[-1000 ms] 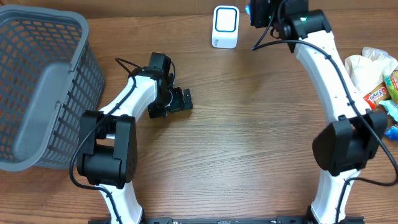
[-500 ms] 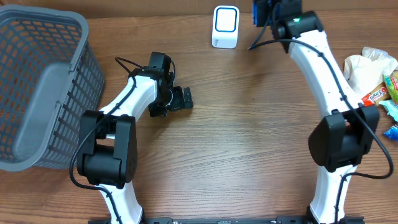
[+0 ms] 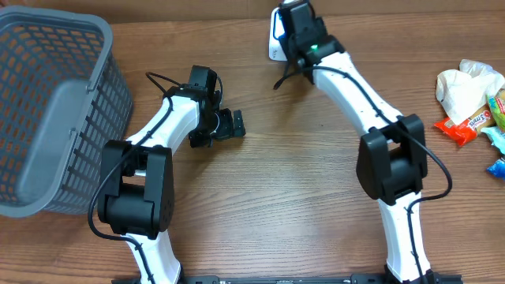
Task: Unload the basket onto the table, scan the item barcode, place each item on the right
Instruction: 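Hold the jar in front of the scanner with the right gripper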
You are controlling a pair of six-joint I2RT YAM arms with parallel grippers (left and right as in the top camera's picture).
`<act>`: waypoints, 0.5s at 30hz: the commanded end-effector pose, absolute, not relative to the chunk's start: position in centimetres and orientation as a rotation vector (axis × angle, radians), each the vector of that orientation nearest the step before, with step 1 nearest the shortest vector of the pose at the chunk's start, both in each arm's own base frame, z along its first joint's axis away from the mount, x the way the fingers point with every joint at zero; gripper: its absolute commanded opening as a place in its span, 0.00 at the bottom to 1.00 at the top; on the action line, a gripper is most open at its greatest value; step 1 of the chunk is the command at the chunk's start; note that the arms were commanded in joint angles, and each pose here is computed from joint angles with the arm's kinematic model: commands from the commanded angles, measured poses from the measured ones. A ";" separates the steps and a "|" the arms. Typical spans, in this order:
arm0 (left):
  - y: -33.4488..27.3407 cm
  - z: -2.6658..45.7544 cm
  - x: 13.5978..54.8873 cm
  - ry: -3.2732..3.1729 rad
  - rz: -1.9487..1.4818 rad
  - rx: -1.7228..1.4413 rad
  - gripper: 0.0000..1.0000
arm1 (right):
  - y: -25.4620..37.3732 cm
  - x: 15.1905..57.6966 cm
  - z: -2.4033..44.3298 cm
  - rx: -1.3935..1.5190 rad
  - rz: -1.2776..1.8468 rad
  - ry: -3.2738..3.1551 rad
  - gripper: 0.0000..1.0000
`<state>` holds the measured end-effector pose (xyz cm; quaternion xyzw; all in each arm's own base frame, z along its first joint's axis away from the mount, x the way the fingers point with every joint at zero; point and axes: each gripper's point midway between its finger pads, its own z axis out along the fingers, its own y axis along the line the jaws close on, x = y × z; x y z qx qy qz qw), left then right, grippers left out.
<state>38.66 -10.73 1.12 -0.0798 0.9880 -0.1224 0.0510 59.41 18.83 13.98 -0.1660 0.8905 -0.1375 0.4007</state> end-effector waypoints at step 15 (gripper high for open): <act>-10.8 -0.4 38.2 3.035 -0.389 -0.246 1.00 | 17.6 60.9 19.4 -0.366 -0.452 2.117 0.48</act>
